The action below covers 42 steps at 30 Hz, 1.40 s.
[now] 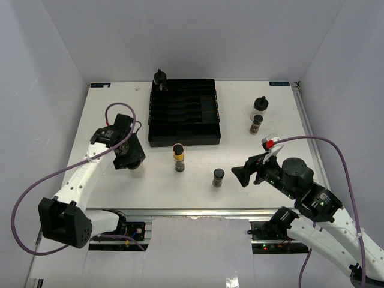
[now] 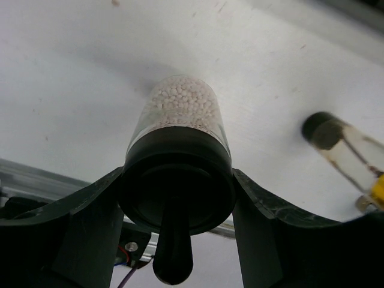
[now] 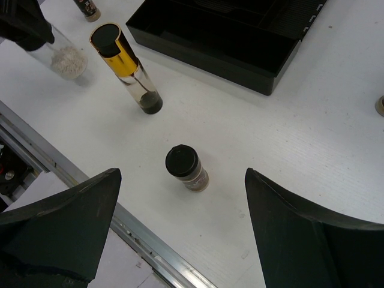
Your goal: Organize the condiment bottles
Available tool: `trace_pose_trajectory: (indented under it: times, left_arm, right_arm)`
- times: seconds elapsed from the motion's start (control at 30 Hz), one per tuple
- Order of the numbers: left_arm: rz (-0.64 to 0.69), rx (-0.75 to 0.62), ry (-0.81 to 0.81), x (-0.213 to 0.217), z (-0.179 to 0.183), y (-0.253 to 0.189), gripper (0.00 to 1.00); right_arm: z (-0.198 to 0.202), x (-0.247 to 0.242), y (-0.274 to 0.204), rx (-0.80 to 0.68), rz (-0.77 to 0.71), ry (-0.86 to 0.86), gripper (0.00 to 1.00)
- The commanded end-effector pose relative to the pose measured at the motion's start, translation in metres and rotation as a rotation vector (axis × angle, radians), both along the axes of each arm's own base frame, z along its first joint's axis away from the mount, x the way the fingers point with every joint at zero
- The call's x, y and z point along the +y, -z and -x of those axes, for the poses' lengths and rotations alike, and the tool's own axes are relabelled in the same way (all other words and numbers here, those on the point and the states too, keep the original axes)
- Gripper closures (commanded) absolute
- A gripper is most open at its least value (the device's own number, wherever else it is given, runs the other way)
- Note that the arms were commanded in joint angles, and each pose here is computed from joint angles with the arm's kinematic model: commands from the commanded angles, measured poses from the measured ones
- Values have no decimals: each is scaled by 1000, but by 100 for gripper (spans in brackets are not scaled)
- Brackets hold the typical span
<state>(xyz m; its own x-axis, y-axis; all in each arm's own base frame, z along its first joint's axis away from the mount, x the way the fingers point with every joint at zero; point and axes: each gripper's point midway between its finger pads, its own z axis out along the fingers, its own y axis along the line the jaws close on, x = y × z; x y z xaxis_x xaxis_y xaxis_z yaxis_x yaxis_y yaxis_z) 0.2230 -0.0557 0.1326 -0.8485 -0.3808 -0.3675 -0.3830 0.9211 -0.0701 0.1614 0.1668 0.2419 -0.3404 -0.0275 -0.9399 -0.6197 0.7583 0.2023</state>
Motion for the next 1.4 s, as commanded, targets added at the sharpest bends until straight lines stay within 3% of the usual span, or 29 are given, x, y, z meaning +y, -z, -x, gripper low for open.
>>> trace_pose_trajectory:
  times: [0.0, 0.23, 0.57, 0.77, 0.97, 1.37]
  left_arm:
    - [-10, -162, 43, -5, -40, -59, 100]
    - [-7, -229, 171, -23, -86, -100, 100]
    - [-50, -381, 372, -70, -202, -149, 100]
    - [-25, -547, 473, -113, -267, -173, 100]
    - [60, -703, 519, -144, -306, -194, 100]
    - [54, -874, 527, -163, -362, -185, 100]
  right_arm:
    - [0, 2, -21, -21, -39, 1, 10]
    - [-6, 6, -25, -16, -59, 16, 9]
    - [-17, 12, -24, -11, -79, 50, 10]
    - [-23, 6, -28, -11, -83, 106, 9]
    - [-25, 0, -40, -30, -150, 152, 9]
    - [-30, 3, -30, -12, -161, 167, 9]
